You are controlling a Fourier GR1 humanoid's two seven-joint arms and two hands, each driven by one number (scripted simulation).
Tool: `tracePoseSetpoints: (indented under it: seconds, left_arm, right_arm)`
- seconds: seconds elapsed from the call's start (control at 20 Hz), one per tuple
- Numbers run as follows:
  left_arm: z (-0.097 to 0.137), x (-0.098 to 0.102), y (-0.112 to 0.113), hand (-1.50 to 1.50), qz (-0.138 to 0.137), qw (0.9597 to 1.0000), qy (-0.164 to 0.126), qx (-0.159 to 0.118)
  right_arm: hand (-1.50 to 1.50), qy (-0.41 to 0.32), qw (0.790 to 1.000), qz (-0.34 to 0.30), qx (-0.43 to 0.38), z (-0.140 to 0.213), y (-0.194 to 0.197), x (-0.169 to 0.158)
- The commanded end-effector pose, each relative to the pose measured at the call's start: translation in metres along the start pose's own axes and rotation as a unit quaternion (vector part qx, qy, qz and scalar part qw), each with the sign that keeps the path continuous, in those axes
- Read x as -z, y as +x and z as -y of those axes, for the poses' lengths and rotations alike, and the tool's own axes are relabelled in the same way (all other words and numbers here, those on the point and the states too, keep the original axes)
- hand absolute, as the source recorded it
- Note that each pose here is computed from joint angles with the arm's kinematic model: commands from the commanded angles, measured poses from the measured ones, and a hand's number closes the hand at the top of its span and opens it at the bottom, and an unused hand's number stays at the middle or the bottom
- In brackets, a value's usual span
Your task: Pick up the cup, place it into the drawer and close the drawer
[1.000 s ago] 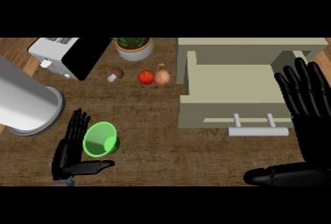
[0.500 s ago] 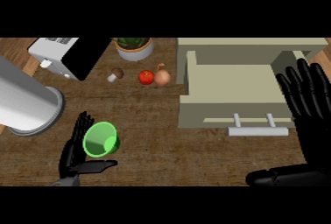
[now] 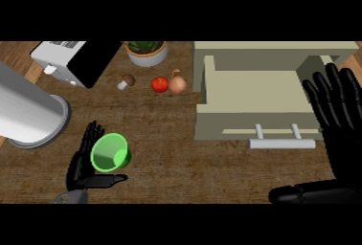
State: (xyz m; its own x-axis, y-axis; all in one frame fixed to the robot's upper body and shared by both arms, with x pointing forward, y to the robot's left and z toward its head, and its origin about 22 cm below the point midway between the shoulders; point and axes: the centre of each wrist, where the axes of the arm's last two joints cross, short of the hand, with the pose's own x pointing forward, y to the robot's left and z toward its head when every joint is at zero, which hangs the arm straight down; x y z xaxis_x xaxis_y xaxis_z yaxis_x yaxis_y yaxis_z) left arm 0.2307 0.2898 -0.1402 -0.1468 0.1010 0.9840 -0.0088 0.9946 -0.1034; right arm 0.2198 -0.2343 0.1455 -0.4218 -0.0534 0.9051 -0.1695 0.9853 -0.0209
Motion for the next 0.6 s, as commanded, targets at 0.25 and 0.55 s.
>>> tracePoseSetpoints:
  seconds: [0.25,0.55]
  left_arm:
    - [0.008,0.014,0.000,-1.50,-0.005,0.9992,-0.003,-0.041]
    - [0.022,-0.003,-0.027,-1.50,-0.002,0.9954,-0.030,-0.091]
  right_arm:
    - [-1.50,0.004,1.000,0.002,-0.003,0.001,0.011,0.004]
    - [-1.50,0.008,1.000,-0.007,0.000,0.007,-0.002,-0.011]
